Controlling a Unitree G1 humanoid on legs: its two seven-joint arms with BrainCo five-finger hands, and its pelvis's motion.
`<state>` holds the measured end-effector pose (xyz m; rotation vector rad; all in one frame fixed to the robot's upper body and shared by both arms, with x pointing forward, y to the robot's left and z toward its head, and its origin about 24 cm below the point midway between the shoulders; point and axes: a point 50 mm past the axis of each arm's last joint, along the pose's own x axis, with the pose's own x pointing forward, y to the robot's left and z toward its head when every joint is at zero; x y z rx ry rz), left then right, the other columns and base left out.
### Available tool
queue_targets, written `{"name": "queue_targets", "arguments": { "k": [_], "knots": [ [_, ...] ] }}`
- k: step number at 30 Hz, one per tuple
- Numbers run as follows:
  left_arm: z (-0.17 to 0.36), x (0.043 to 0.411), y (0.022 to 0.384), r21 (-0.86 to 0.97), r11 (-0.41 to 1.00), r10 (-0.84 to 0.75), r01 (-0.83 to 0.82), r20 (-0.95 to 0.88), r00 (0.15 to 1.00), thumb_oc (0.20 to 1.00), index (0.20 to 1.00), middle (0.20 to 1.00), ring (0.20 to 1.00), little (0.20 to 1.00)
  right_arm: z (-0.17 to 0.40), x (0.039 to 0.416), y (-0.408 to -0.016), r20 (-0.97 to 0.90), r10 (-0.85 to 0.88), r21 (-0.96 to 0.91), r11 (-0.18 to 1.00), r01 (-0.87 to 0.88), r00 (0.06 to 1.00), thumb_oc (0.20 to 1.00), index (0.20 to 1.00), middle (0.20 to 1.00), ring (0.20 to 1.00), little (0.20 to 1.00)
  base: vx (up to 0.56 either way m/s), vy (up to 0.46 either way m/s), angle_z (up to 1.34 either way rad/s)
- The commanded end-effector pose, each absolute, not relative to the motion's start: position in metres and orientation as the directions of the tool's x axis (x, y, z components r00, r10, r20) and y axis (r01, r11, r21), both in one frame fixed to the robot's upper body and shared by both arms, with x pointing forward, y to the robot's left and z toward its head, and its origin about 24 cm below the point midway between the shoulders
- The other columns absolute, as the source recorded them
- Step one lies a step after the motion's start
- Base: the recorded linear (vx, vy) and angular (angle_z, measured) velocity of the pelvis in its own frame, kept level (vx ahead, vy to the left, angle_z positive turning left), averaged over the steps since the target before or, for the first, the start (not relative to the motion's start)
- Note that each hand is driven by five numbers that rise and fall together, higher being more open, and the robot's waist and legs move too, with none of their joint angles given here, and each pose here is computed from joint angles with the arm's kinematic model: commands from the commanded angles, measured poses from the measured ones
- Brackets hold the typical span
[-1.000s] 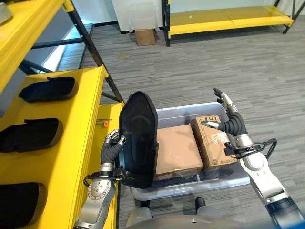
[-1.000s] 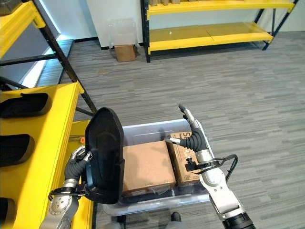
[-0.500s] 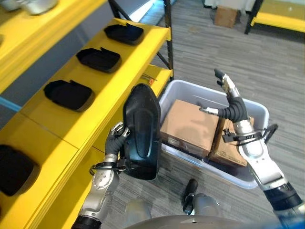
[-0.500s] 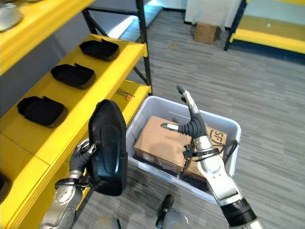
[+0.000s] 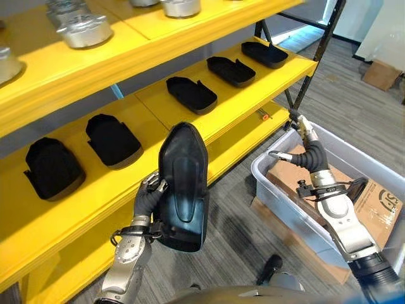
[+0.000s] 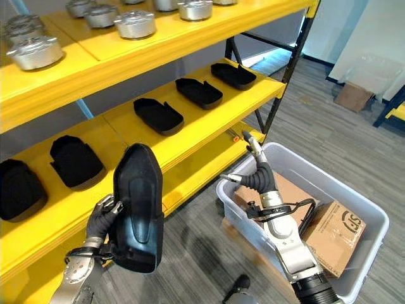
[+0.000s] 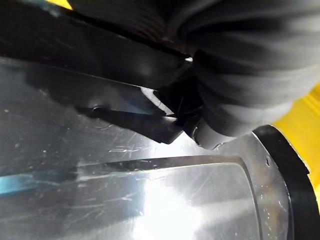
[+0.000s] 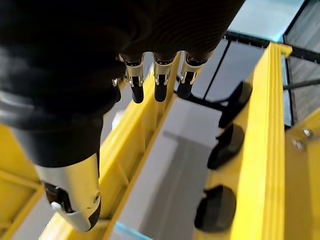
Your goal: Move parts from the plastic box to the shelf.
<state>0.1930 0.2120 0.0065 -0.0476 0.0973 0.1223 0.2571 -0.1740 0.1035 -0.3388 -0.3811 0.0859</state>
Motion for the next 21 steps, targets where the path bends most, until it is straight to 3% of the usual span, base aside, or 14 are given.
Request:
{"name": "queue_targets", "arguments": {
  "k": [1,14,21],
  "knots": [
    [0.059,0.212,0.215,-0.012,0.996,0.093,-0.093,0.167,0.982,0.2,0.2,0.2,0.2,0.2,0.122,0.261,-0.169,0.434,0.173,-0.343,0.939,-0.016,0.884,1.0,1.0,1.0,1.0,1.0,-0.06,0.187,0.21],
    [0.053,0.213,0.219,0.049,0.995,0.081,-0.089,0.139,0.987,0.2,0.2,0.2,0.2,0.2,0.098,0.253,-0.17,0.33,0.189,-0.344,0.936,-0.069,0.925,1.0,1.0,1.0,1.0,1.0,-0.06,0.216,0.45],
    [0.051,0.215,0.213,0.027,0.997,0.071,-0.075,0.136,0.988,0.2,0.2,0.2,0.2,0.2,0.096,0.249,-0.17,0.321,0.22,-0.324,0.94,-0.111,0.921,1.0,1.0,1.0,1.0,1.0,-0.02,0.002,0.36]
  ]
}}
